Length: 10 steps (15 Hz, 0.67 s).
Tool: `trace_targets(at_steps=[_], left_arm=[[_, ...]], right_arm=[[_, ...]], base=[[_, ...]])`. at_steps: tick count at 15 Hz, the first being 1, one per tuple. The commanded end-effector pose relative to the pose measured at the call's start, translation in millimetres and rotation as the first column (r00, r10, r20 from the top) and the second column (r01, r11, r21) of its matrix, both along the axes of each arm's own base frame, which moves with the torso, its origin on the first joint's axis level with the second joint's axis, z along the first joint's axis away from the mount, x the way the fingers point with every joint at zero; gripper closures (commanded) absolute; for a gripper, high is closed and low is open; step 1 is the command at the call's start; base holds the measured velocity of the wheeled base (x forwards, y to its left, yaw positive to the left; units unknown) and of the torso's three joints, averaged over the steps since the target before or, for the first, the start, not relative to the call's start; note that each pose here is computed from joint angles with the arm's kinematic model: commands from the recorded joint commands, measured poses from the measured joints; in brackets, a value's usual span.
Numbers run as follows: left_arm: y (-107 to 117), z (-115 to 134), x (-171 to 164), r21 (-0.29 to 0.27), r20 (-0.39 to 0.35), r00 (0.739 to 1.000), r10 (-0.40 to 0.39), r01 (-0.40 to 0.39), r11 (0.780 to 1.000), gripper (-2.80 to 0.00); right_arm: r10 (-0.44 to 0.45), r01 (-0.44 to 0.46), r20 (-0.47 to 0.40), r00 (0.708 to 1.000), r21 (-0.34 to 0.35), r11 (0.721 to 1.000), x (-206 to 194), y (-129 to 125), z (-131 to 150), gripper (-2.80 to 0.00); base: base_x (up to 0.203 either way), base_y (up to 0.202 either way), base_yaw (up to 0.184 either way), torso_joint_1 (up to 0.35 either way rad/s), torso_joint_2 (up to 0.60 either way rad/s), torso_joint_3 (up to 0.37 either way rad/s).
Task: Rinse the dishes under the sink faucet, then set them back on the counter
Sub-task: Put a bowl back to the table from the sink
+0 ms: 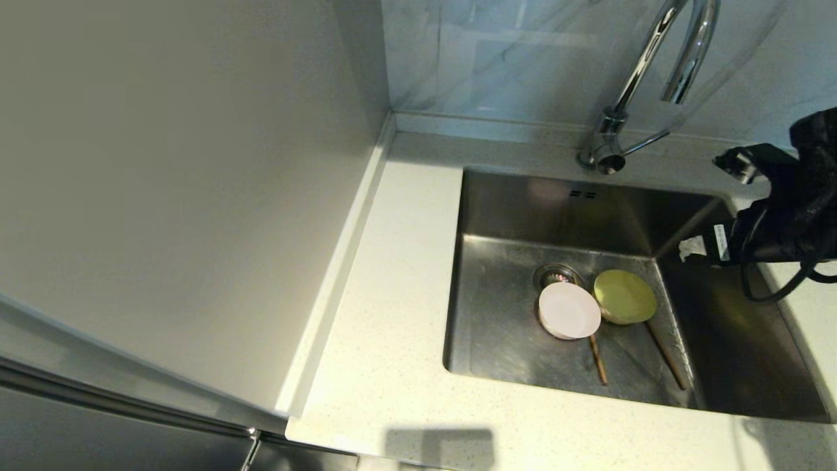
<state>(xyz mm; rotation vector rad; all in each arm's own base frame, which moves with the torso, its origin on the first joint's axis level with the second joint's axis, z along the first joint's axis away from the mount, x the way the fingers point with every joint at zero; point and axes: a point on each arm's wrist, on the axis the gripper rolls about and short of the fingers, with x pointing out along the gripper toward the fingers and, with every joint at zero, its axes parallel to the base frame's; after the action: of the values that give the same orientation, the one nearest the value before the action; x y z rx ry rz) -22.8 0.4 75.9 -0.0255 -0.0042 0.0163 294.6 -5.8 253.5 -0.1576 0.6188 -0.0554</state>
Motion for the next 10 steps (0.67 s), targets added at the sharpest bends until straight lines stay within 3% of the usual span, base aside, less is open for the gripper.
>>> trace_targets(at_steps=[1,5,7,10], left_arm=[[0.0,0.0,-0.2,-0.001,0.004,1.000,0.000,0.000,1.000,0.00],[0.0,0.0,-0.2,-0.001,0.004,1.000,0.000,0.000,1.000,0.00],[0.0,0.0,-0.2,-0.001,0.004,1.000,0.000,0.000,1.000,0.00],[0.0,0.0,-0.2,-0.001,0.004,1.000,0.000,0.000,1.000,0.00]], right_arm=[[-0.005,0.006,-0.085,0.996,0.009,1.000,21.1,0.2,-11.7,-2.80],[-0.099,0.132,-0.235,0.967,0.132,0.982,34.8,21.6,-23.5,-2.80],[-0.178,0.235,-0.293,0.940,0.176,0.956,44.7,33.8,-32.2,-2.80],[-0.212,0.297,-0.320,0.923,0.246,0.923,57.1,55.2,-38.6,-2.80]], base=[[0.000,0.000,0.000,0.000,0.00,0.000],[0.000,0.000,0.000,0.000,0.00,0.000],[0.000,0.000,0.000,0.000,0.00,0.000],[0.000,0.000,0.000,0.000,0.00,0.000]])
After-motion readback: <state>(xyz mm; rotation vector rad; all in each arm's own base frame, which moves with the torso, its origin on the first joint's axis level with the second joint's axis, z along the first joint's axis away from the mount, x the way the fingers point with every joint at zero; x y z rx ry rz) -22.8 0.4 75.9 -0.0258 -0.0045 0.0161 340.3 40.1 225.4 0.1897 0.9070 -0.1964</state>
